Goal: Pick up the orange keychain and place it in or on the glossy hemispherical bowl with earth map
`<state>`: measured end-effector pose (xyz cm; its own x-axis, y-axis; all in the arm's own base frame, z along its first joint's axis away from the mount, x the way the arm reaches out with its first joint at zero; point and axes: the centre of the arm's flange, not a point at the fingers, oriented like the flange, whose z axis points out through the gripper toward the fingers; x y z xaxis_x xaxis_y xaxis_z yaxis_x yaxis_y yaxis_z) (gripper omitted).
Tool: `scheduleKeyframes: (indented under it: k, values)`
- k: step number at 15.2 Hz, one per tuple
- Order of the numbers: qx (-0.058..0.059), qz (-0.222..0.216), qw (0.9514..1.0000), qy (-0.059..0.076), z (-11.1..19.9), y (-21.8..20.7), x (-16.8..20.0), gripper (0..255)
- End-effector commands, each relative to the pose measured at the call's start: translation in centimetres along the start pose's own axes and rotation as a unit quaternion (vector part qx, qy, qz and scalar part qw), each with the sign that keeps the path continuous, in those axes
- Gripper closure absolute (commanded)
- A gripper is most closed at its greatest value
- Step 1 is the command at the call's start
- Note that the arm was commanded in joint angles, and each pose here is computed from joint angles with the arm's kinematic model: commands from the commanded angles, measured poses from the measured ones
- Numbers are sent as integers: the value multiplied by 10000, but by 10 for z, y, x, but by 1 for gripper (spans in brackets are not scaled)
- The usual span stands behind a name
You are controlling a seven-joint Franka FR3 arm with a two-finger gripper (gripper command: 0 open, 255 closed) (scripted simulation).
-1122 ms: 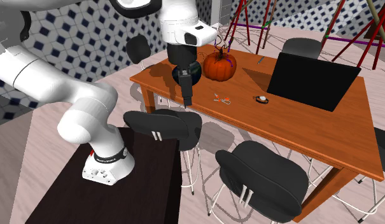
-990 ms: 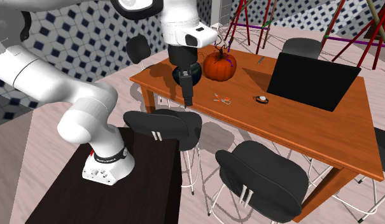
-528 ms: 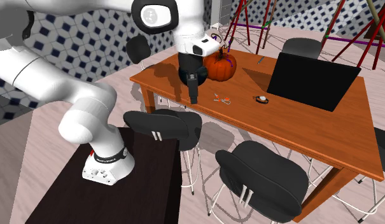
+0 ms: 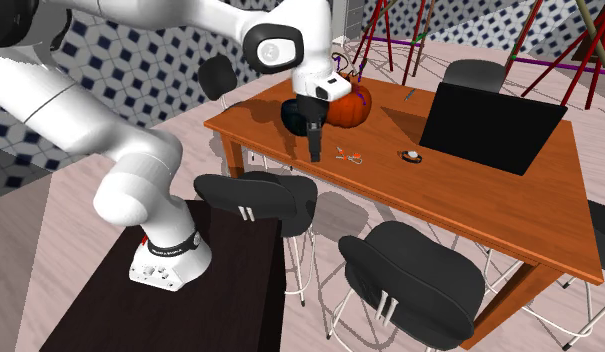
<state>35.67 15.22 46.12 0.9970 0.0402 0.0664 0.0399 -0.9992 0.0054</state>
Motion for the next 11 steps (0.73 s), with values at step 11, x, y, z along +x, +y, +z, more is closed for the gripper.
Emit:
scheduleKeyframes:
  k: [11]
  values:
    - [77, 499, 9987, 15, 84, -128, 46, 0]
